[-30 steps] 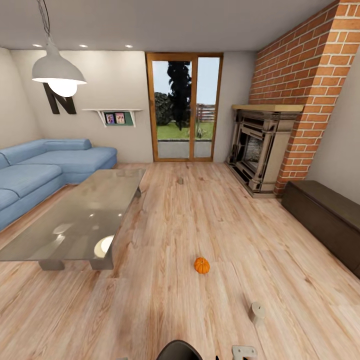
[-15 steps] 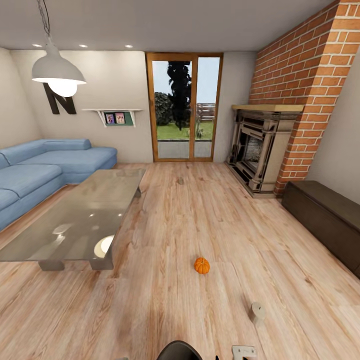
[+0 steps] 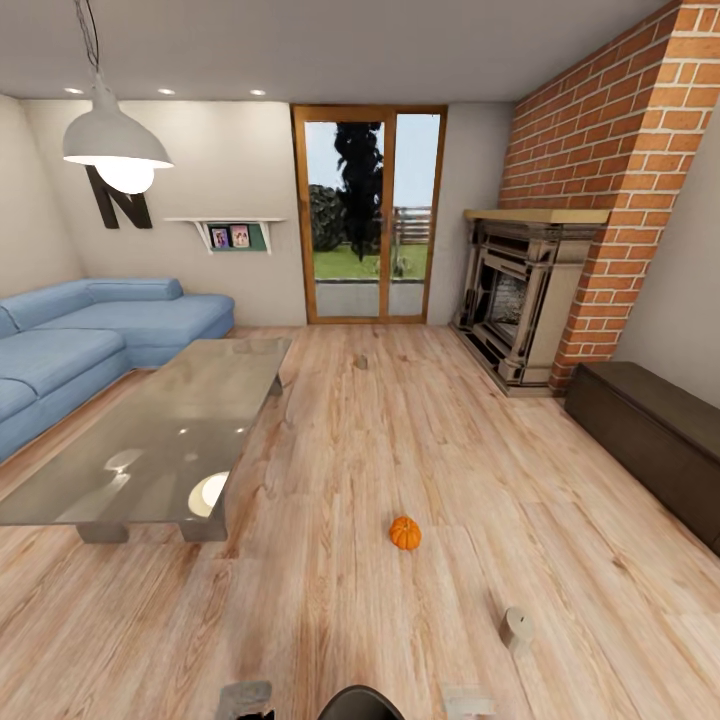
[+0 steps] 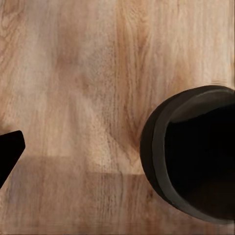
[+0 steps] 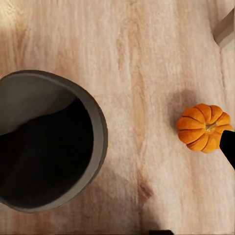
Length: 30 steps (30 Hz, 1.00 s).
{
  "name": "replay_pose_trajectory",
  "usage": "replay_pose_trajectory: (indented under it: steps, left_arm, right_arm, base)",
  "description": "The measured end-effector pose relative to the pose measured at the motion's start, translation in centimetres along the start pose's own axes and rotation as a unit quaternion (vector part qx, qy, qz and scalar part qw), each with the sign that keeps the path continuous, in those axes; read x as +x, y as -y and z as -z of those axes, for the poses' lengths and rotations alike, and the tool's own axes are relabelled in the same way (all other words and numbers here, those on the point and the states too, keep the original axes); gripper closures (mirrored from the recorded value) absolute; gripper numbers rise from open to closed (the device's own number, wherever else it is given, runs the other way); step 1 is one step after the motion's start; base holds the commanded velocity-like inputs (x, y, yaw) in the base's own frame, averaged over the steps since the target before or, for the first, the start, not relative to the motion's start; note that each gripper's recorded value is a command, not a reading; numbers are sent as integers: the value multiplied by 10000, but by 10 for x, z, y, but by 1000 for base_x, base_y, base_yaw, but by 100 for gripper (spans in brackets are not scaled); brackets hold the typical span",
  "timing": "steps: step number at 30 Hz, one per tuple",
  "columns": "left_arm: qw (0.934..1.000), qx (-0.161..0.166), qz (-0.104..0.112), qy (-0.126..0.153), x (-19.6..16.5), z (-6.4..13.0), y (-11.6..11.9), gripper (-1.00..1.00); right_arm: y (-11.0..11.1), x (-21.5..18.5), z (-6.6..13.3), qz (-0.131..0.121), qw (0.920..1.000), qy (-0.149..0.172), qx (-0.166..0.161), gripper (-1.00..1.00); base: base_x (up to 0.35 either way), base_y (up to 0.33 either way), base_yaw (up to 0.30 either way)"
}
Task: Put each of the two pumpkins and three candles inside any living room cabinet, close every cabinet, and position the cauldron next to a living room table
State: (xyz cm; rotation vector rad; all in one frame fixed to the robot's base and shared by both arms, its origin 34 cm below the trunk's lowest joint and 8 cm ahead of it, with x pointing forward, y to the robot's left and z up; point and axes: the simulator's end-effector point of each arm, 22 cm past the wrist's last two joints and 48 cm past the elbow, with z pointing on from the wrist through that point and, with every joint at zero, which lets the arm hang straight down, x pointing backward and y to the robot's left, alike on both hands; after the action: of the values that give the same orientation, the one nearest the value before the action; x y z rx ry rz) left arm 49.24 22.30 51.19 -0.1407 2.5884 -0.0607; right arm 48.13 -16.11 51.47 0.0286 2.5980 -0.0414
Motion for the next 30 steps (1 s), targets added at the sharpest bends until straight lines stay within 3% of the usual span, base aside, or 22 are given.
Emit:
replay_pose_trajectory:
  steps: [2,7,15,23,30]
  left_arm:
    - [9992,123,-9,-391,-12,-3,18,-100]
    - [9984,236,61,-515,-42,-6,35,-100]
    - [9983,327,481,24,-68,-7,41,-100]
    - [9980,341,531,87,-70,-7,41,-100]
    - [9979,348,534,77,-64,-16,41,-100]
  right_arm:
    - [0,-21,-4,104,9999,-38,75,-100]
    - [2,-56,-8,180,9997,-19,150,-100]
    - [1,-56,-9,207,9997,-77,123,-100]
    - [-4,-46,-9,222,9996,-156,7,-100]
    - [-17,-38,-18,220,9992,-171,-289,-100]
  base:
    - [0,0,0]
    - [0,0,0]
    - [0,0,0]
    - [0,0,0]
    - [0,0,0]
